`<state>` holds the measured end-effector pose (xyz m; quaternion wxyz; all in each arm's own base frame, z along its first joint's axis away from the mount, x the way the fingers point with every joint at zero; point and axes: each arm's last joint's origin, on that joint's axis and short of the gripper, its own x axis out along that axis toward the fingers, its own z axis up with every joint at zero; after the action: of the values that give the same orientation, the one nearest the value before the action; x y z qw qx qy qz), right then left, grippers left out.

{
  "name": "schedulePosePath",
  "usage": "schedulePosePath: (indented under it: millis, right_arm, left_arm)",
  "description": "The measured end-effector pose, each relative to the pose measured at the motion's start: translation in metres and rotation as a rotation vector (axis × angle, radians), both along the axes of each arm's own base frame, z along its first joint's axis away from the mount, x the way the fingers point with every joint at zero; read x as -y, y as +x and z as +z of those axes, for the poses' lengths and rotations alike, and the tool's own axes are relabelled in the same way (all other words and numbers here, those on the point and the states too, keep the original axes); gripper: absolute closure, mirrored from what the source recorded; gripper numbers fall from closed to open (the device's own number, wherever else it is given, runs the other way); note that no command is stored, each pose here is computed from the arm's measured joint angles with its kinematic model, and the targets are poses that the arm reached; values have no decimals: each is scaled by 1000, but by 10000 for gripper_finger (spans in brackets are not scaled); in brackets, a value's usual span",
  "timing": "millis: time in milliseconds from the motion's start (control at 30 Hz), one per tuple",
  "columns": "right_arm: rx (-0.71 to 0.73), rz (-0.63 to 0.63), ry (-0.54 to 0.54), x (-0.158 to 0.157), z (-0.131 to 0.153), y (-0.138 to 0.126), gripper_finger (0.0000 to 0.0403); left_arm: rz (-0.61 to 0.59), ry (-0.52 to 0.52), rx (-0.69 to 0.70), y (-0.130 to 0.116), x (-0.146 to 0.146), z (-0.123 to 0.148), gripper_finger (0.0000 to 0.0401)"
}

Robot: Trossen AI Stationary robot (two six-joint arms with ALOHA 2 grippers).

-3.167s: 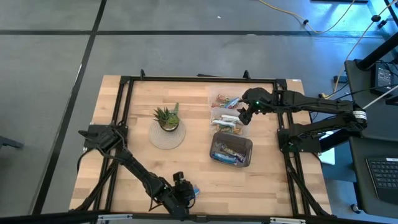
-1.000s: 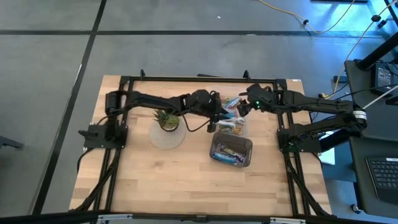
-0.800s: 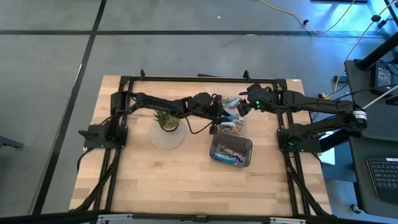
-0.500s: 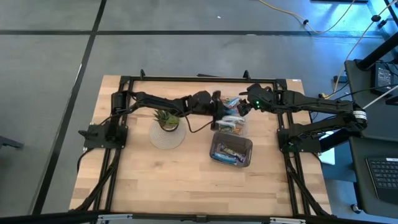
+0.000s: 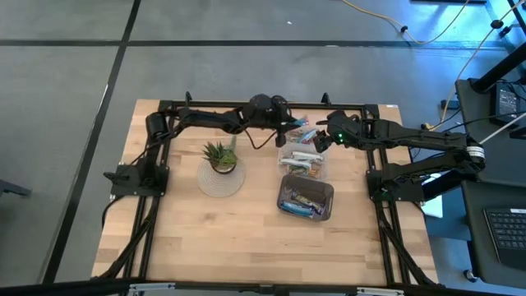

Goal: Pick and place Granola Bars by type
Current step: Put the red granola bar into the top transparent bin

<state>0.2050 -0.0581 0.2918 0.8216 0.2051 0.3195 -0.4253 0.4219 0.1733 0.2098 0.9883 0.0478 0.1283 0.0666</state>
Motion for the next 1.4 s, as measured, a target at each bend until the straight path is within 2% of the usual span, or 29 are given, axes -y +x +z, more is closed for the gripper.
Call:
schedulePosePath:
  millis: [100, 167, 300, 567, 800, 1200, 1400]
  right_arm:
    - [5, -9, -4, 0, 0, 0, 131]
    - [16, -23, 5, 0, 0, 0, 131]
    - [17, -24, 6, 0, 0, 0, 131]
    - [14, -22, 5, 0, 0, 0, 131]
    - [12, -21, 5, 0, 0, 0, 131]
    - [10, -19, 6, 0, 0, 0, 131]
    - [12, 7, 35, -1, -1, 0, 131]
  left_arm:
    - [-38, -99, -4, 4, -9, -11, 329]
    - [-39, -122, -14, 9, -11, -19, 331]
    - [-27, -136, -48, 16, -12, -37, 333]
    - [23, -132, -87, 20, -13, -50, 333]
    - [38, -134, -143, 17, -16, -57, 333]
    - [45, -156, -139, 17, -14, -57, 328]
    - [66, -268, -123, 18, -13, -57, 293]
